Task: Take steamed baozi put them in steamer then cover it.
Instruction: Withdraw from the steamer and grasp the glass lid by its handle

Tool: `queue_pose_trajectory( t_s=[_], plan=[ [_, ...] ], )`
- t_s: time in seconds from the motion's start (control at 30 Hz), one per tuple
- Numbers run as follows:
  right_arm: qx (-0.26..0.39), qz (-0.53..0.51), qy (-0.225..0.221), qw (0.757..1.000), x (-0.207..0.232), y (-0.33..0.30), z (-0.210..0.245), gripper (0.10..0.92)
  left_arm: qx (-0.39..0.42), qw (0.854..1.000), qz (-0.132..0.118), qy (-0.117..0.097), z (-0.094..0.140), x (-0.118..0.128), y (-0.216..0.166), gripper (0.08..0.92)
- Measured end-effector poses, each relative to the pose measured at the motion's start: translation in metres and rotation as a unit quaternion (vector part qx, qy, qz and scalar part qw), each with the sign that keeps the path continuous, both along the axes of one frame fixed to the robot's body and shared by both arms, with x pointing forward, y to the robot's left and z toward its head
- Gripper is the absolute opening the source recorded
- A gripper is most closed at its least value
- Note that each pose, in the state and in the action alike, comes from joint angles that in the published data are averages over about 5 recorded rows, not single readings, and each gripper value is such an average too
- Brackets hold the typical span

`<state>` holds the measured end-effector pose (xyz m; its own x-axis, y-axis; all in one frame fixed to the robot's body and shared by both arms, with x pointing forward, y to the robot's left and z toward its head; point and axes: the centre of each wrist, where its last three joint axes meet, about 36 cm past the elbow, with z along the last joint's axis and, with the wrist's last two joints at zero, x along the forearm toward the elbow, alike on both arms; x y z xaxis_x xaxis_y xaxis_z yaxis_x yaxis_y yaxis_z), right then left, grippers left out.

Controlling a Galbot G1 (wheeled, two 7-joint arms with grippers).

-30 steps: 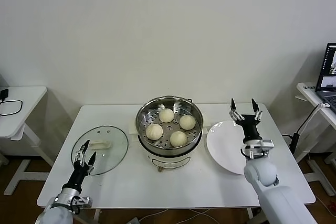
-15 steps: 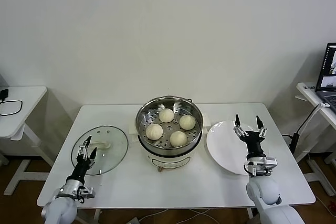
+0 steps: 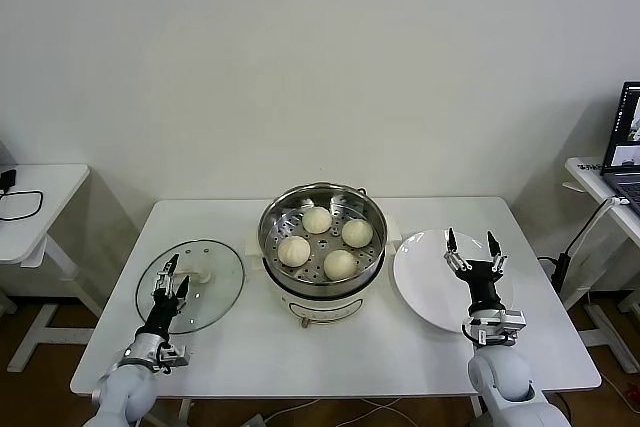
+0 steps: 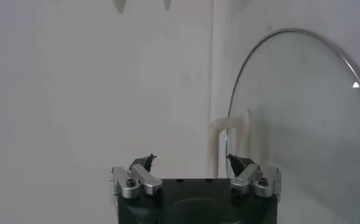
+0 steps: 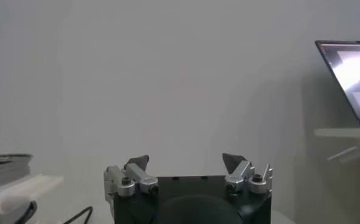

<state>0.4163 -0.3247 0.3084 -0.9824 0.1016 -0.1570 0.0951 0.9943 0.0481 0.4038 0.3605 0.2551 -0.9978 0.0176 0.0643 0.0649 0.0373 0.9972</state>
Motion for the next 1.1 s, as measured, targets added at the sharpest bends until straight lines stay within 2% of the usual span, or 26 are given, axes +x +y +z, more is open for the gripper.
queue_pose_trajectory(
  t_s=[0.77,0.9,1.1],
  plan=[
    [-0.012,0.005,0.012,1.000,-0.009,0.001,-0.013,0.823,-0.003,1.000,0.015,-0.003,-0.005,0.030,-0.001,0.815],
    [-0.013,0.005,0.012,1.000,-0.009,0.001,-0.014,0.823,-0.003,1.000,0.017,0.002,-0.007,0.031,0.000,0.738],
    [-0.016,0.007,0.011,1.000,-0.008,0.002,-0.014,0.823,-0.004,1.000,0.018,0.011,-0.011,0.030,-0.001,0.566]
  ],
)
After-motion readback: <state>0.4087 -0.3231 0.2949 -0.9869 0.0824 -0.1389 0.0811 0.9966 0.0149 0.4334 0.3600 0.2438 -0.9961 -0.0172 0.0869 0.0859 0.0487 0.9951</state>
